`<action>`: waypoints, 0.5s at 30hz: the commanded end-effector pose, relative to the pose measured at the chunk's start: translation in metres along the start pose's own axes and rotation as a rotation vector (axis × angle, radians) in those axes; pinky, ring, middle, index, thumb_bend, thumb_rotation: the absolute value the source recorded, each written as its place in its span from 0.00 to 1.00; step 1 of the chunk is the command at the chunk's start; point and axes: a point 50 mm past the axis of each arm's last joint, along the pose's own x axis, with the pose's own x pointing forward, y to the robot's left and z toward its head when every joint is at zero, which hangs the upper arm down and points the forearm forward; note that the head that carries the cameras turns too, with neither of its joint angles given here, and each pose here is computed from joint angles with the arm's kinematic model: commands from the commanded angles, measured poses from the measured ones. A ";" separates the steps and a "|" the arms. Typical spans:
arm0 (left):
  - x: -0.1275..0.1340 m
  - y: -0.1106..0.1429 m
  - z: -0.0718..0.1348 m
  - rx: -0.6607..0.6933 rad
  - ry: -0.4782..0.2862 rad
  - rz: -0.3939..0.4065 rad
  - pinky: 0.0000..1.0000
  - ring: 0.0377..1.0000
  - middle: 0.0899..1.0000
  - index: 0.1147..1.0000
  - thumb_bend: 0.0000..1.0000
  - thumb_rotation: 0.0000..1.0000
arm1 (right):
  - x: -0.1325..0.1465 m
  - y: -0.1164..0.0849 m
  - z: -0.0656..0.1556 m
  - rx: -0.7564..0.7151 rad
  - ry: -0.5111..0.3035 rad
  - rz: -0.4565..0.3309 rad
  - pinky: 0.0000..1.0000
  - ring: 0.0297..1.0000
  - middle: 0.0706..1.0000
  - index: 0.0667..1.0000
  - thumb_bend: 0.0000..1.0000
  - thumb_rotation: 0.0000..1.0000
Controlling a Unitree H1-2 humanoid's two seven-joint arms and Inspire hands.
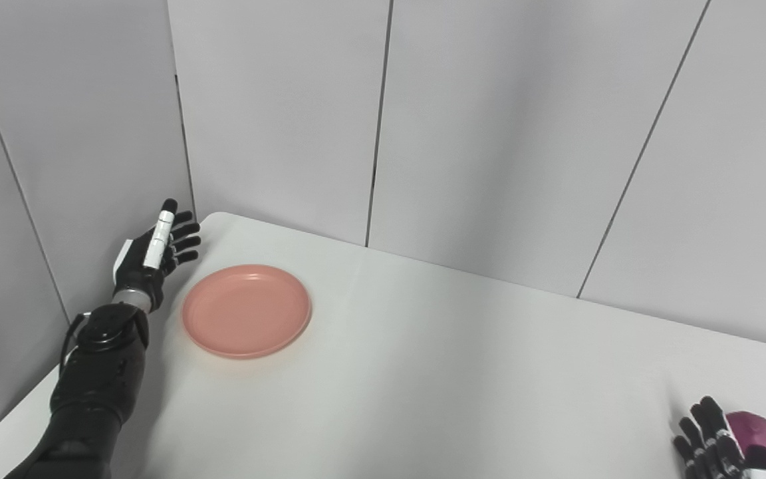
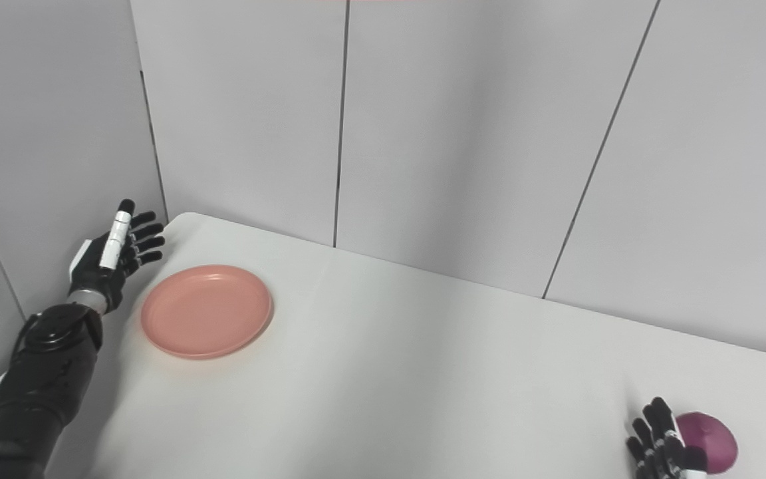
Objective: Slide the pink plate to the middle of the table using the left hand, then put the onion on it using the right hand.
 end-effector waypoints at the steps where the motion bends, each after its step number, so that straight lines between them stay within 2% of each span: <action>1: 0.010 -0.002 0.027 -0.006 -0.109 -0.023 0.78 0.78 0.75 0.71 0.88 0.86 | -0.043 0.009 -0.057 0.091 0.176 -0.044 1.00 1.00 1.00 0.98 0.95 0.98; 5: 0.009 -0.001 0.015 0.013 -0.084 -0.018 0.73 0.74 0.73 0.70 0.93 0.87 | -0.043 0.010 -0.056 0.093 0.174 -0.043 1.00 1.00 1.00 0.98 0.95 0.98; 12: 0.006 0.002 0.003 0.023 -0.061 -0.021 0.70 0.73 0.71 0.69 0.88 0.88 | -0.044 0.011 -0.055 0.088 0.170 -0.041 1.00 1.00 1.00 0.99 0.94 0.99; 15: 0.003 0.004 -0.002 0.023 -0.051 -0.020 0.73 0.74 0.72 0.70 0.87 0.88 | -0.044 0.012 -0.053 0.095 0.172 -0.043 1.00 1.00 1.00 0.99 0.93 0.98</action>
